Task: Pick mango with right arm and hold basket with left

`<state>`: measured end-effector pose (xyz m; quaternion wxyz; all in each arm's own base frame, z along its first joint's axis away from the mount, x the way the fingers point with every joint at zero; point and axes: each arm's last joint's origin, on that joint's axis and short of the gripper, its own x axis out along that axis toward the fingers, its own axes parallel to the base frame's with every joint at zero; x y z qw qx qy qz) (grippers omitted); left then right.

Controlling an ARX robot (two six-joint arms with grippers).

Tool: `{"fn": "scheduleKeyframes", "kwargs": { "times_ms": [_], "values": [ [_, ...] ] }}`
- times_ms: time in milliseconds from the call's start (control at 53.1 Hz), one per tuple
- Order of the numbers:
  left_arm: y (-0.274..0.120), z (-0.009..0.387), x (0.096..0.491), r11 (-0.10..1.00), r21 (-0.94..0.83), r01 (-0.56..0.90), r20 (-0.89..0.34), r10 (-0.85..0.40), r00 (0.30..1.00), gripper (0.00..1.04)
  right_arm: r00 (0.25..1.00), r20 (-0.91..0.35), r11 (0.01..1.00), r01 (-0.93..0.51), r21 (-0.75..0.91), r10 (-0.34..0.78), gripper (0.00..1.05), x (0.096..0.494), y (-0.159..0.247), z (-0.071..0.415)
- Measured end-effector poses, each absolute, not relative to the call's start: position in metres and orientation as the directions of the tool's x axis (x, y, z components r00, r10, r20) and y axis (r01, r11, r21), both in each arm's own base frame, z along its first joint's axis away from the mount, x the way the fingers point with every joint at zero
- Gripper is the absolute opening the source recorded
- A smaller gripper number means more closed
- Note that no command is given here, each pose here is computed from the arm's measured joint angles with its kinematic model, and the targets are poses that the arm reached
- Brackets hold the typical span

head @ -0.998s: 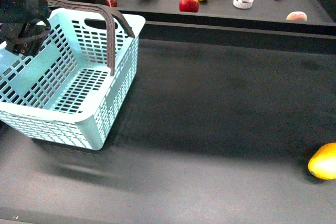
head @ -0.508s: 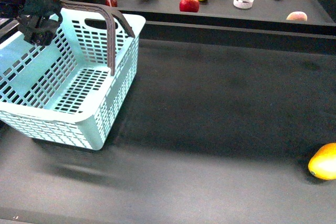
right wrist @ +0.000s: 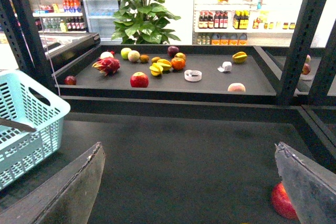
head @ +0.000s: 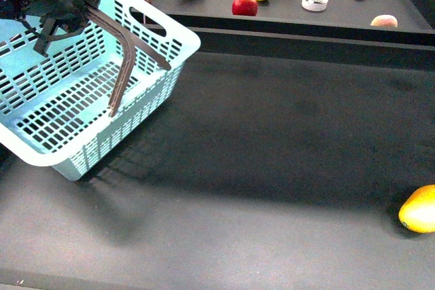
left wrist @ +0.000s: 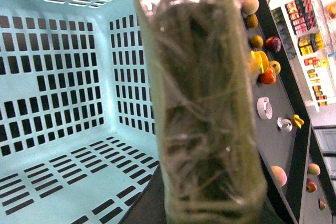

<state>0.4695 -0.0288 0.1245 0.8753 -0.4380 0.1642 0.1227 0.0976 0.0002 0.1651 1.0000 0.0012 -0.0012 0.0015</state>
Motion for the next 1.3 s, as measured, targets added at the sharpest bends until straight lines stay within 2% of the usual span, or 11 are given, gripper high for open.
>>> {"fn": "scheduleKeyframes", "kwargs": {
  "times_ms": [207, 395, 508, 678, 885, 1092, 1299],
  "values": [
    [-0.038, 0.141, 0.438, 0.629, -0.714, -0.308, -0.388, 0.01, 0.921, 0.08, 1.0, 0.002, 1.0, -0.003, 0.002, 0.003, 0.97, 0.098, 0.0, 0.165],
    [-0.052, 0.158, 0.4, 0.717, -0.684, -0.134, -0.313, -0.122, 0.942, 0.08, 1.0, 0.002, 1.0, -0.003, 0.003, 0.003, 0.97, 0.098, 0.0, 0.165],
    [-0.065, 0.167, 0.375, 0.751, -0.66, 0.022, -0.245, -0.243, 0.939, 0.08, 1.0, 0.002, 1.0, -0.003, 0.003, 0.003, 0.97, 0.098, 0.0, 0.165],
    [-0.086, 0.173, 0.344, 0.783, -0.576, 0.237, -0.179, -0.403, 0.897, 0.08, 1.0, 0.002, 1.0, -0.003, 0.003, 0.003, 0.97, 0.098, 0.0, 0.165],
    [-0.114, 0.173, 0.309, 0.786, -0.438, 0.436, -0.167, -0.548, 0.819, 0.08, 1.0, 0.002, 1.0, -0.003, 0.002, 0.003, 0.97, 0.098, 0.0, 0.165],
    [-0.133, 0.166, 0.293, 0.757, -0.393, 0.523, -0.178, -0.62, 0.764, 0.08, 1.0, 0.002, 1.0, -0.003, 0.003, 0.003, 0.97, 0.098, 0.0, 0.165],
    [-0.145, 0.166, 0.287, 0.733, -0.386, 0.56, -0.169, -0.653, 0.738, 0.08, 1.0, 0.002, 1.0, -0.003, 0.002, 0.003, 0.97, 0.098, 0.0, 0.165]
  ]
}}
